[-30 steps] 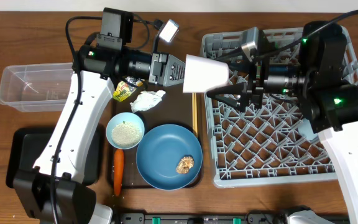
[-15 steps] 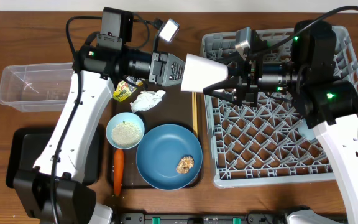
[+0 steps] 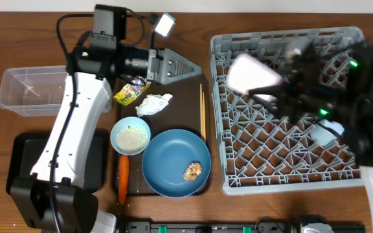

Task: Sort waste into correct bins and load items into the dishwasher rack
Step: 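Place the pink cup in the rack's right side with the right gripper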

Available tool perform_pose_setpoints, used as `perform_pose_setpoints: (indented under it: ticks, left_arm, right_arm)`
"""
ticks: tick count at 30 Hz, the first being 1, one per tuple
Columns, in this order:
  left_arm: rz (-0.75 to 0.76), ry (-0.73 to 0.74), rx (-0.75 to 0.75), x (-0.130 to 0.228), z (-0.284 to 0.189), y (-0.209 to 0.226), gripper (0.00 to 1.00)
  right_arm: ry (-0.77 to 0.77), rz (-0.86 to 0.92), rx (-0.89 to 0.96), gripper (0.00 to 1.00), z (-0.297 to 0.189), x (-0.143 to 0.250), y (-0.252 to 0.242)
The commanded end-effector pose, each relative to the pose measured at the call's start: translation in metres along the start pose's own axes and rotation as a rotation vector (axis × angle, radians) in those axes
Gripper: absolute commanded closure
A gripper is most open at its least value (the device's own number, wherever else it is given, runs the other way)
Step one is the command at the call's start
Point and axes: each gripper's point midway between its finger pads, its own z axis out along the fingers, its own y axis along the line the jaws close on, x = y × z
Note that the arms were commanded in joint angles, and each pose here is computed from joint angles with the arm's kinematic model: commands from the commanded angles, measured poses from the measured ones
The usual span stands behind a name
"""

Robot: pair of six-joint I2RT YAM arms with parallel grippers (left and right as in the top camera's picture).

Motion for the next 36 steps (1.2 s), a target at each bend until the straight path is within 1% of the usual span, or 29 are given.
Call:
perform_pose_setpoints:
  ticks: [1, 3, 6, 12, 18, 23, 26, 36]
  left_arm:
    - [0.001, -0.020, -0.015, -0.005, -0.007, 0.001, 0.20]
    - [0.000, -0.022, -0.020, -0.005, -0.008, 0.002, 0.20]
    - [-0.001, -0.025, -0.043, -0.006, -0.008, 0.006, 0.20]
    - [-0.001, -0.029, -0.064, -0.006, -0.008, 0.010, 0.19]
    - [-0.001, -0.029, -0.064, -0.006, -0.008, 0.010, 0.19]
    - [-0.002, -0.029, -0.064, -0.006, -0.008, 0.010, 0.19]
    - [-0.002, -0.029, -0.064, -0.006, -0.008, 0.010, 0.19]
    - [-0.001, -0.029, -0.064, -0.006, -0.008, 0.010, 0.19]
  right_arm:
    - [0.053, 0.160, 0.401, 0.56, -0.034, 0.022, -0.069]
    - [0.100, 0.291, 0.565, 0.56, -0.057, 0.045, -0.098]
    - [0.160, 0.434, 0.711, 0.57, -0.081, 0.073, -0.126]
    - [0.244, 0.672, 0.824, 0.56, -0.106, 0.115, -0.164]
    - [0.292, 0.910, 0.998, 0.56, -0.133, 0.154, -0.207]
    - [0.319, 1.053, 1.045, 0.56, -0.143, 0.183, -0.240]
    - [0.323, 1.107, 1.059, 0.56, -0.146, 0.195, -0.255]
    - [0.338, 1.201, 1.027, 0.54, -0.124, 0.221, -0.297]
